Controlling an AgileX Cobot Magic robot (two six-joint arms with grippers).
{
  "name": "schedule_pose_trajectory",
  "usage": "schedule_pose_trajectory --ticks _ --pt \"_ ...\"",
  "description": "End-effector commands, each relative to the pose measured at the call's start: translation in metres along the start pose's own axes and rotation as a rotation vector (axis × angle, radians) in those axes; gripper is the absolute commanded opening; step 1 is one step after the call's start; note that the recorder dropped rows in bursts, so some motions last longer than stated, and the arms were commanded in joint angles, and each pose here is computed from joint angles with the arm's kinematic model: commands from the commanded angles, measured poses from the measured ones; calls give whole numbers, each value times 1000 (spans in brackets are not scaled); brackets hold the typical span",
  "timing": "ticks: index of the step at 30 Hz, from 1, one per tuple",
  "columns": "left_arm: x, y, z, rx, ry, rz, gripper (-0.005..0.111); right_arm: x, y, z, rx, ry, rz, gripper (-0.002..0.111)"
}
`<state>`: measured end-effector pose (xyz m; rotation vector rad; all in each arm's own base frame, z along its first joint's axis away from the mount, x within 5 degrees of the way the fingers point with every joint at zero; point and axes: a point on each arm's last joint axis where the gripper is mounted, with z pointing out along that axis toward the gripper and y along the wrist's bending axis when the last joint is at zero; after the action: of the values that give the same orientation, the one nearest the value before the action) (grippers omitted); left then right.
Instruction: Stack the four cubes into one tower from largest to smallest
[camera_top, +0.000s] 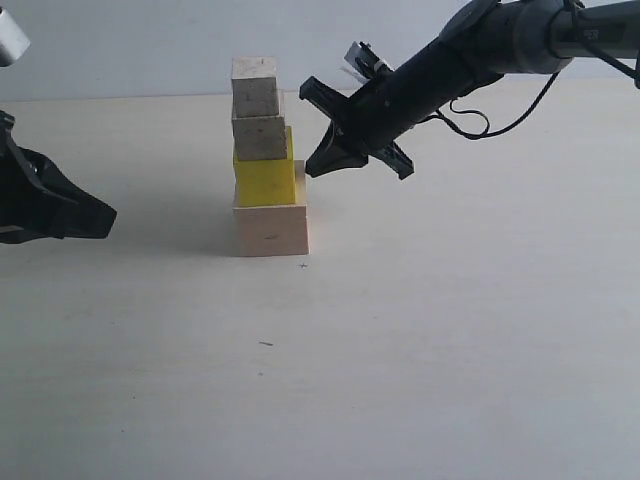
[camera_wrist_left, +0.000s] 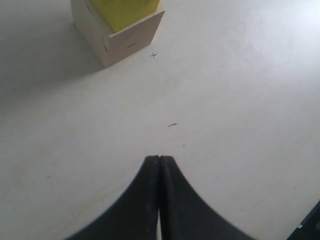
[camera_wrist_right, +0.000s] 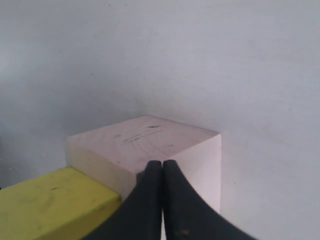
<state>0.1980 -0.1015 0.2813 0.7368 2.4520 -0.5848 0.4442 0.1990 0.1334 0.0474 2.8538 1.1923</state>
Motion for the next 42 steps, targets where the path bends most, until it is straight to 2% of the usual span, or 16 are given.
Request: schedule_pose_trajectory --ticks 1,6,10,16,21,23,26,28,33,37,42 --pt "0 0 1 -1 -5 -12 0 0 0 -3 -8 -3 -3 0" --pt "0 0 1 -1 -5 -12 0 1 1 -3 -5 7 -8 0" --pt "0 0 1 2 0 -12 0 -2 1 -17 66 -32 -49 0" --pt "1 0 1 4 3 -12 0 -11 7 -70 194 -148 -149 0" --pt "0 2 1 -14 -6 -1 0 -10 40 -136 318 -416 -340 0" --pt "-3 3 1 -34 -32 1 0 -2 57 -159 316 -541 -400 0" --pt "-6 6 1 -58 -76 -3 0 24 78 -186 319 -685 -509 0" --pt "-8 7 1 -73 -104 -17 0 49 81 -192 329 -758 -549 0" --pt "3 14 7 -137 -195 -67 0 119 63 -197 352 -904 -573 0" --pt "17 14 3 -178 -268 -88 0 169 55 -212 374 -948 -665 0" --pt "29 8 -27 -275 -497 -62 0 217 53 -235 363 -1009 -737 0"
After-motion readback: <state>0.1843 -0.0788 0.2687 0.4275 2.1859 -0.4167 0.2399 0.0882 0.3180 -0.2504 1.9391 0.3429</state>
